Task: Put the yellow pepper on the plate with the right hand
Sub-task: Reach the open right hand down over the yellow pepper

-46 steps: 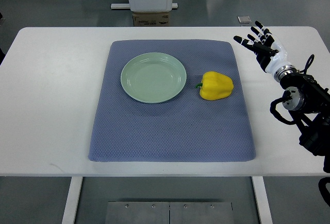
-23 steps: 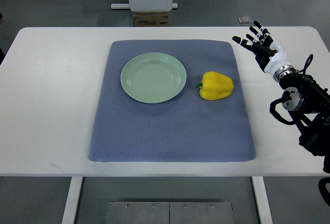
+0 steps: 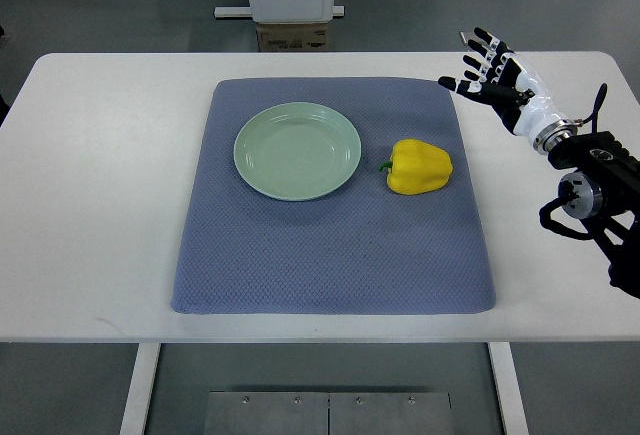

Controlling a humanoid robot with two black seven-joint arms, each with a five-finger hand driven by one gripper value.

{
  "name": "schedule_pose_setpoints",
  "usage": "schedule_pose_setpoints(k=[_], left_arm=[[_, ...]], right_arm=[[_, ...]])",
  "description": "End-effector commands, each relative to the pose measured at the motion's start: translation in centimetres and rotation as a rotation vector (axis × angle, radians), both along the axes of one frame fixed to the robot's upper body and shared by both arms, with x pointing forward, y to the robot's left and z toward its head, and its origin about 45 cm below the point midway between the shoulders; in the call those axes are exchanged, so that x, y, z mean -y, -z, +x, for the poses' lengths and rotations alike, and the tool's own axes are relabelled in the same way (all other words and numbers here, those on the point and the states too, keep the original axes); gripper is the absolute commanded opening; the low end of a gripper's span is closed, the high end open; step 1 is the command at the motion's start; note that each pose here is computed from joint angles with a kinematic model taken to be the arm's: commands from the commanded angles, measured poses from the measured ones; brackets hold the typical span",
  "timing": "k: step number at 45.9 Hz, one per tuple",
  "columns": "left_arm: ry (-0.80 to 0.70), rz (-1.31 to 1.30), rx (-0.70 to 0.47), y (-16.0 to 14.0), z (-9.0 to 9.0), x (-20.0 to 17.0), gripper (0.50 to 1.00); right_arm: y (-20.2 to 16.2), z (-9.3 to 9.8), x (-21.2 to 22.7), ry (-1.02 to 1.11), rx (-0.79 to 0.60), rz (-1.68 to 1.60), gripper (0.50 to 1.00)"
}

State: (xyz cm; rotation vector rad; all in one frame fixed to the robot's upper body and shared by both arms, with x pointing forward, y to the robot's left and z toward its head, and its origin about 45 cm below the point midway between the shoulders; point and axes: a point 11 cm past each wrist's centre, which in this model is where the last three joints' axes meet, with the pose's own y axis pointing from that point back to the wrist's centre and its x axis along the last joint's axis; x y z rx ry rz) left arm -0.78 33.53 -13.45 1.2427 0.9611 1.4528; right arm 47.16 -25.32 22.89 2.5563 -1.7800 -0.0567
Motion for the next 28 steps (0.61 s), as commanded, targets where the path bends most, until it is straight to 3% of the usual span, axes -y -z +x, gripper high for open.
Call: schedule_pose_setpoints(k=[1,28], left_arm=[[-0.001,0.001,0.0,0.0,0.0,0.0,1.0],[-0.001,0.001,0.0,0.0,0.0,0.0,1.0]], right_arm=[[-0.6,-0.4,-0.1,-0.061,0.041,-0.084,0.995],[-0.6,-1.7,-4.4,-0.388,0.216,-0.516,0.989]])
